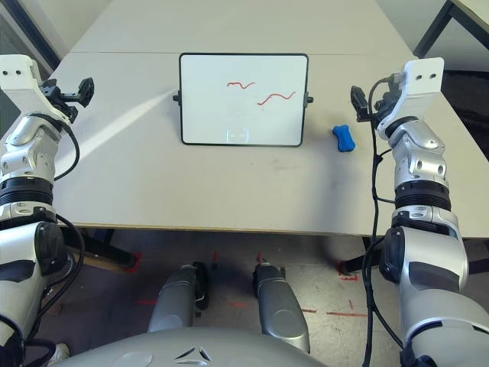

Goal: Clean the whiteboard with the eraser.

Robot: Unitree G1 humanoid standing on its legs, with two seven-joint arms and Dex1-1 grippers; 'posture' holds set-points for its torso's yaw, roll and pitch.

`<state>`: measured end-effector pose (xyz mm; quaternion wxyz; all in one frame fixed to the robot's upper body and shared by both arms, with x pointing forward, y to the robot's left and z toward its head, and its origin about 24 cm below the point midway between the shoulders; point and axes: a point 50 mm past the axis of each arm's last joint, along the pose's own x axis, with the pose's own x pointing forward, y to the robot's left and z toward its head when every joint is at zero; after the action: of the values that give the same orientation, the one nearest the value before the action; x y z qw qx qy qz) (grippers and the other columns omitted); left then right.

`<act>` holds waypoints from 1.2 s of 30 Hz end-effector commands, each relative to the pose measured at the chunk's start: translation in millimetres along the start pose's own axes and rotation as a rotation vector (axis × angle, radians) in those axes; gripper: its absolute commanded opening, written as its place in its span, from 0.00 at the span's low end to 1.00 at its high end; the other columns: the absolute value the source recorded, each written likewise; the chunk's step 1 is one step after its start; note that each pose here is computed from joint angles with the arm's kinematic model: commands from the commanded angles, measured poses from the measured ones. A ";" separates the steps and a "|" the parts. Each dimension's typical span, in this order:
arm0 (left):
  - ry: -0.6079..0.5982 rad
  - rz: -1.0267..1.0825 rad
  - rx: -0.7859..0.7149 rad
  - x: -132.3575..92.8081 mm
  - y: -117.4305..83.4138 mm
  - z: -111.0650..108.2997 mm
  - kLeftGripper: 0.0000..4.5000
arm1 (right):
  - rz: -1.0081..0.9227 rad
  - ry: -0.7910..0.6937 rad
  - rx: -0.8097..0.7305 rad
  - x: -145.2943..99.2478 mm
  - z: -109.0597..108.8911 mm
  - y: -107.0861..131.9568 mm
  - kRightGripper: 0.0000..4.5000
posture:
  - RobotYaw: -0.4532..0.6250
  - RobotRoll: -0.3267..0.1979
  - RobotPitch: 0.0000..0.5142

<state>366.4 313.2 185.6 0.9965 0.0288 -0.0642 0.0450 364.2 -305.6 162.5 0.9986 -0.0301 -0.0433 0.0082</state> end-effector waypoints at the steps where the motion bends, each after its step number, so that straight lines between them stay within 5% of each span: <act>1: 0.009 0.016 0.008 -0.8 4.3 -1.9 1.00 | -0.009 -0.010 0.016 1.3 0.6 -0.4 1.00 | 0.30 0.62 0.27; 13: 0.010 -0.197 -0.027 -1.7 -6.6 3.1 1.00 | -0.024 -0.015 0.025 2.6 1.8 -1.4 1.00 | 0.29 0.62 0.25; 25: 0.095 -0.799 -0.129 -37.5 -85.3 -6.4 1.00 | -0.045 0.004 0.017 0.2 2.0 -7.1 1.00 | 0.26 0.62 0.22; 36: 0.130 -0.853 -0.121 -34.7 -102.2 -10.6 1.00 | 0.122 0.365 -0.094 -12.5 8.1 3.6 1.00 | 0.22 0.62 0.23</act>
<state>340.5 212.4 168.1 0.9296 -0.0122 0.0031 -0.3683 355.0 -304.4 169.7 0.9913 -0.0662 0.1009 0.0521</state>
